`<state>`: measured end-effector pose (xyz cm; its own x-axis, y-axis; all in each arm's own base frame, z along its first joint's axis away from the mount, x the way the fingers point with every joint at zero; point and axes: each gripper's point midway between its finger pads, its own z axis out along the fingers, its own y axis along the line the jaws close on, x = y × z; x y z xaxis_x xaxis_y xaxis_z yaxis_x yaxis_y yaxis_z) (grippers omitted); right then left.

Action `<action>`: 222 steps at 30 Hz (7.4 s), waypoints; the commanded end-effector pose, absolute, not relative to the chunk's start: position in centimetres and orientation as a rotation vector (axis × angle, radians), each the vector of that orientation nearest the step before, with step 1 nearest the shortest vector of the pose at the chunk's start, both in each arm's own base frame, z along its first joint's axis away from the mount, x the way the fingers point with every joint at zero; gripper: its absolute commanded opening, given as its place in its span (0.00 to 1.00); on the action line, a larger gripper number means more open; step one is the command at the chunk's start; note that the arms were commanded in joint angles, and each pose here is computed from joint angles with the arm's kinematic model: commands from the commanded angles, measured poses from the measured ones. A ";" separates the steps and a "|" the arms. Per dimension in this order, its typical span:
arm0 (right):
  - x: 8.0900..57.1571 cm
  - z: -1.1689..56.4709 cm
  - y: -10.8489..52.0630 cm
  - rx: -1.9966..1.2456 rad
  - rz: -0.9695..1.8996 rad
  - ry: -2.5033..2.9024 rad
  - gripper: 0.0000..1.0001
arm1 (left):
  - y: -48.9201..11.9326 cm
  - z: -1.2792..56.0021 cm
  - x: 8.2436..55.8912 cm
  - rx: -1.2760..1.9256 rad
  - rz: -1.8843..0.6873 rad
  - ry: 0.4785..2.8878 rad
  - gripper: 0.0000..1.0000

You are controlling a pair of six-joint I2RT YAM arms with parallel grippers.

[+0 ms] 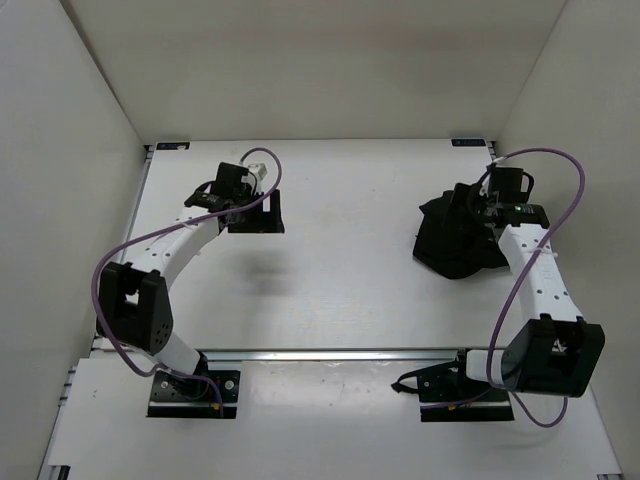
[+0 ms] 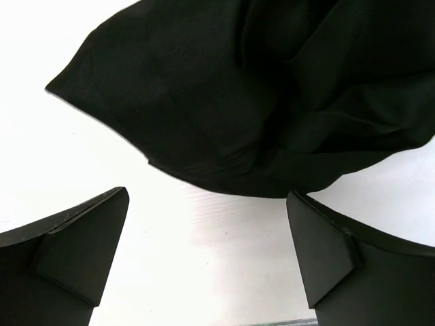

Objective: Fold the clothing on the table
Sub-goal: Grab the skirt from the pile, then move the skirt to the center of the board, then flatten the skirt out

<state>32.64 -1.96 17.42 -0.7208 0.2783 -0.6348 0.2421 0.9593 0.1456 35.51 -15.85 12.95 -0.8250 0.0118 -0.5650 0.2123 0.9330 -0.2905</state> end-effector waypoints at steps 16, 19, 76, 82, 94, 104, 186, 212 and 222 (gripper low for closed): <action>37.7 15.2 1.9 0.271 -0.095 2.453 0.97 | -14.4 13.7 35.2 0.303 -0.293 2.500 0.99; 39.2 13.8 0.8 0.284 -0.230 2.507 0.98 | -14.5 13.9 35.5 0.277 -0.364 2.494 0.99; 39.1 18.6 25.2 -0.285 1.093 2.172 0.00 | -22.5 19.6 27.4 0.247 -0.953 2.268 0.99; 42.4 16.7 22.3 -0.074 0.872 2.263 0.00 | -25.7 18.7 24.2 0.314 -1.121 2.224 0.97; 34.4 10.8 16.5 0.191 0.401 2.654 0.00 | -26.3 12.4 26.0 0.246 -0.894 2.411 0.73; 28.7 9.5 14.4 0.054 0.493 2.612 0.52 | -26.1 10.2 27.5 0.232 -0.821 2.460 0.88; 35.3 17.6 20.1 -0.760 0.506 1.911 0.93 | -23.6 4.4 25.9 0.175 -0.865 2.656 0.82; 39.4 14.4 23.8 -0.828 0.380 1.949 0.00 | -20.5 -0.1 23.9 0.120 -0.545 2.905 0.00; 47.2 20.2 13.9 -0.326 0.398 1.888 0.00 | -18.5 0.4 22.7 0.096 -0.519 2.916 0.00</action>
<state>45.01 15.15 16.49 -0.4143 -0.1221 -0.9019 -0.4601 0.8831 0.0918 24.66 -20.96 1.31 -0.9727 0.0120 -0.2318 0.1098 0.9037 -0.4139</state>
